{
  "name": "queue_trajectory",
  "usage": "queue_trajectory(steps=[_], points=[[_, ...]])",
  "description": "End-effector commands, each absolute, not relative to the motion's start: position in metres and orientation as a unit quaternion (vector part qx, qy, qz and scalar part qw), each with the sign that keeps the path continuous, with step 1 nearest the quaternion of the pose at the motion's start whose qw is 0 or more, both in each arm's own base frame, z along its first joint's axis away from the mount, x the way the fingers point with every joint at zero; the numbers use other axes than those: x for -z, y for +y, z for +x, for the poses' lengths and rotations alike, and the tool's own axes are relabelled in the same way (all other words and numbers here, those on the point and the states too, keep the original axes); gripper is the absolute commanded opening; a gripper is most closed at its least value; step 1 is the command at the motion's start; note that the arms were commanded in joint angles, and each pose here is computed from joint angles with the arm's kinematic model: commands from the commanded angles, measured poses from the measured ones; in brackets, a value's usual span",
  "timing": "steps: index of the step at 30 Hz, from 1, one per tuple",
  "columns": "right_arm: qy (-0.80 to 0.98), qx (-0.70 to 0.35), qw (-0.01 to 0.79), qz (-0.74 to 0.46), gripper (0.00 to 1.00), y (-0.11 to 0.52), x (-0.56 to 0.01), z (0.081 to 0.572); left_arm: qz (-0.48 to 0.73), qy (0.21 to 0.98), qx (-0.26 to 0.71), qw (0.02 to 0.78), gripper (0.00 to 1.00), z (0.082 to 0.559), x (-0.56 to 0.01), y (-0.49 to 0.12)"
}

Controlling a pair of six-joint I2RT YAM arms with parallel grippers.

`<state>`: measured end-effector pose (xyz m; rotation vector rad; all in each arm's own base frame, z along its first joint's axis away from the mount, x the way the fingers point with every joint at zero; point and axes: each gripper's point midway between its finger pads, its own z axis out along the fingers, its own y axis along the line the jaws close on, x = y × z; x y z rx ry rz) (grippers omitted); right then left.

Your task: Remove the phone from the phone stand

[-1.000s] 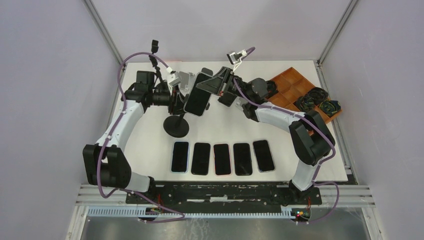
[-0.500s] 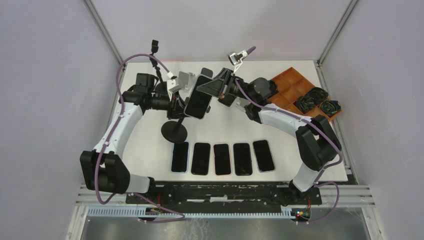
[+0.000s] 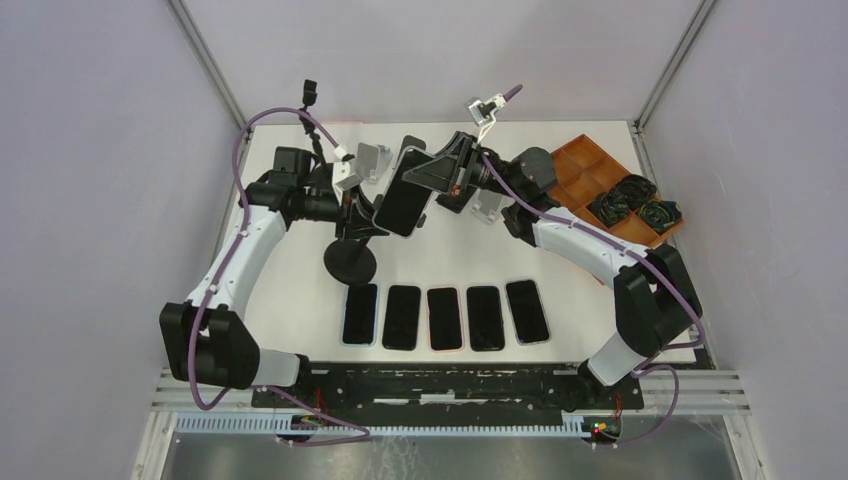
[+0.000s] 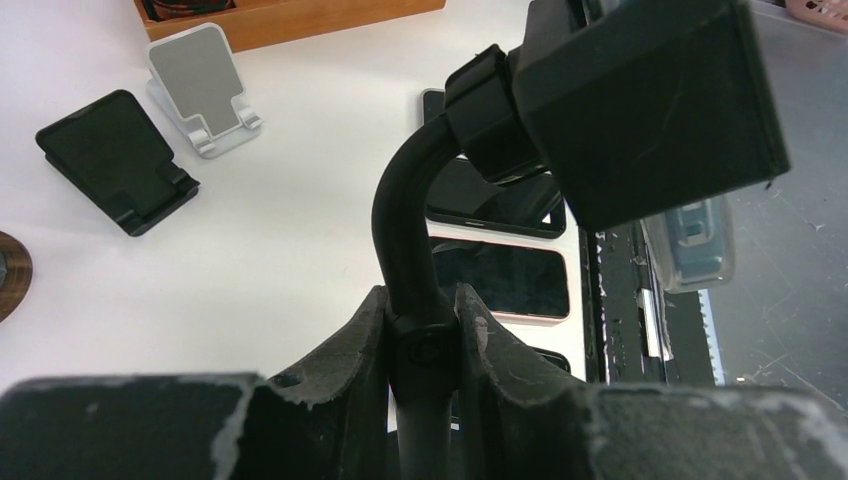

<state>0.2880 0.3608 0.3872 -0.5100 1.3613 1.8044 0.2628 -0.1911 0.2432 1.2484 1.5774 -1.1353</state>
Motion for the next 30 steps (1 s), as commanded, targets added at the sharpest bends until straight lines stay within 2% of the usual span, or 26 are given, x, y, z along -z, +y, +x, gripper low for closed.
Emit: queue_trajectory(steps=[1, 13, 30], points=[[0.378, -0.711, 0.560, -0.196, 0.00, 0.293, -0.508, 0.272, 0.497, 0.652, 0.419, 0.390, 0.02, 0.254, -0.226, -0.175], [0.368, -0.690, 0.593, -0.193, 0.00, 0.273, -0.536, 0.280, 0.517, 0.661, 0.385, 0.383, 0.02, 0.247, -0.202, -0.166], [0.354, -0.669, 0.628, -0.180, 0.00, 0.240, -0.556, 0.281, 0.520, 0.659, 0.382, 0.387, 0.02, 0.244, -0.203, -0.165]])
